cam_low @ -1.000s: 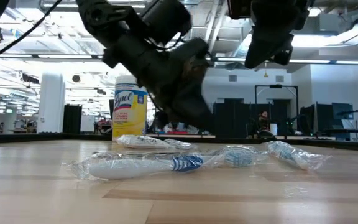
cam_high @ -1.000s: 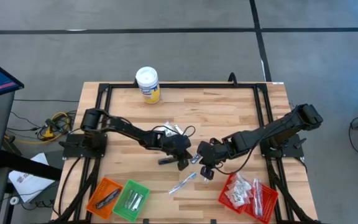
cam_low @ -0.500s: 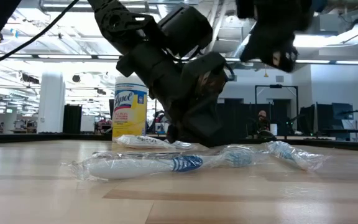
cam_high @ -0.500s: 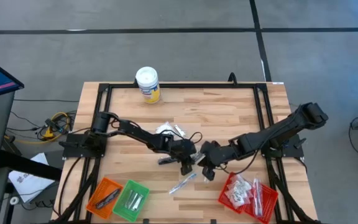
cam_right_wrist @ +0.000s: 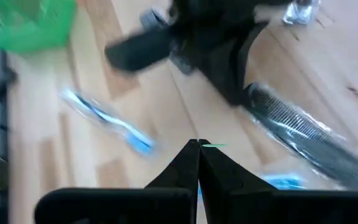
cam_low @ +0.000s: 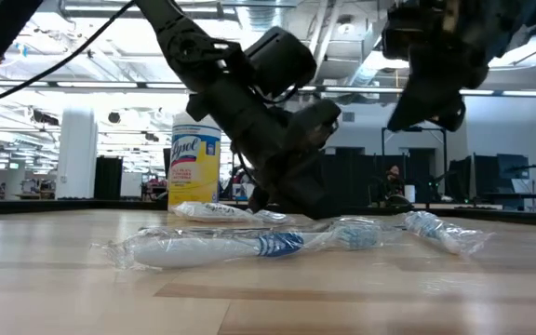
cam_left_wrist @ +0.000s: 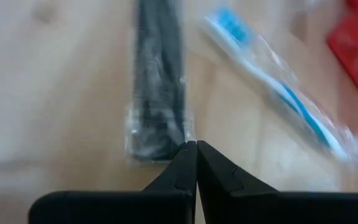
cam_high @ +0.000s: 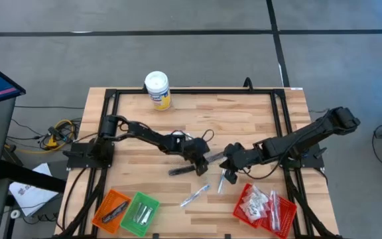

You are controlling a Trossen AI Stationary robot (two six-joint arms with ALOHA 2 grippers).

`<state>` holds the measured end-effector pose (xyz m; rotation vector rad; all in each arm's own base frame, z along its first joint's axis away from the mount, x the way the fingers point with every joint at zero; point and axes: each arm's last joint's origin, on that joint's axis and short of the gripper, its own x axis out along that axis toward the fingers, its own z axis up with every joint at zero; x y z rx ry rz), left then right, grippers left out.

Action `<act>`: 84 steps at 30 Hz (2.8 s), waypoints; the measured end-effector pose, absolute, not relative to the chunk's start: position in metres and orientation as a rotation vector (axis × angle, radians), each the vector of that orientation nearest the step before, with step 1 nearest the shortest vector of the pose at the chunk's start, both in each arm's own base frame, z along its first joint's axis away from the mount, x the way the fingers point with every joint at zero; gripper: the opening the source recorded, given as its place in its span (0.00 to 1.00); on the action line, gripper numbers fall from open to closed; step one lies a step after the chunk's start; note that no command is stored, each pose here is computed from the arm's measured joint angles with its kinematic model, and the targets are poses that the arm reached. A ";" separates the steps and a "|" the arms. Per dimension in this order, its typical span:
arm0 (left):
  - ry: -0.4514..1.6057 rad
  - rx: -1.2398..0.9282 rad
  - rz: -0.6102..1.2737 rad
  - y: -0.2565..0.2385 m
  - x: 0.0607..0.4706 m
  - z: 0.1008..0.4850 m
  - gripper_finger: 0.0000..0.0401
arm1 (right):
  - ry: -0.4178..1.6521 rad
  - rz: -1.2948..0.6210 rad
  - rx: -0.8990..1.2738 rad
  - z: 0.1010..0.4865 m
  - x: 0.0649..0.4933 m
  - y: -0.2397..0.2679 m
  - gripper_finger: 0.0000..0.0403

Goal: Pick & Place Travel size toiletries
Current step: Put the blue toothbrush into the right red basket

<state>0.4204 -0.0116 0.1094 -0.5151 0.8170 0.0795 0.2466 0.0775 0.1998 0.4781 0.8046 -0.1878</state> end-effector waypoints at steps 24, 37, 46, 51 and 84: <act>0.688 -0.572 0.161 0.012 0.434 0.142 0.00 | 0.504 -0.049 0.611 0.178 0.185 -0.022 0.00; 0.716 -0.580 0.137 0.010 0.436 0.132 0.00 | 0.700 -0.009 0.593 0.155 0.186 -0.005 0.04; 0.764 -0.604 0.072 0.001 0.435 0.125 0.00 | 0.799 -0.018 0.579 0.138 0.192 0.005 0.30; 0.766 -0.604 0.065 0.000 0.435 0.125 0.00 | 0.805 -0.010 0.587 0.137 0.193 0.008 0.41; 0.944 -0.372 -0.072 -0.120 0.383 0.180 0.00 | 0.287 0.165 1.011 0.197 0.201 0.063 0.30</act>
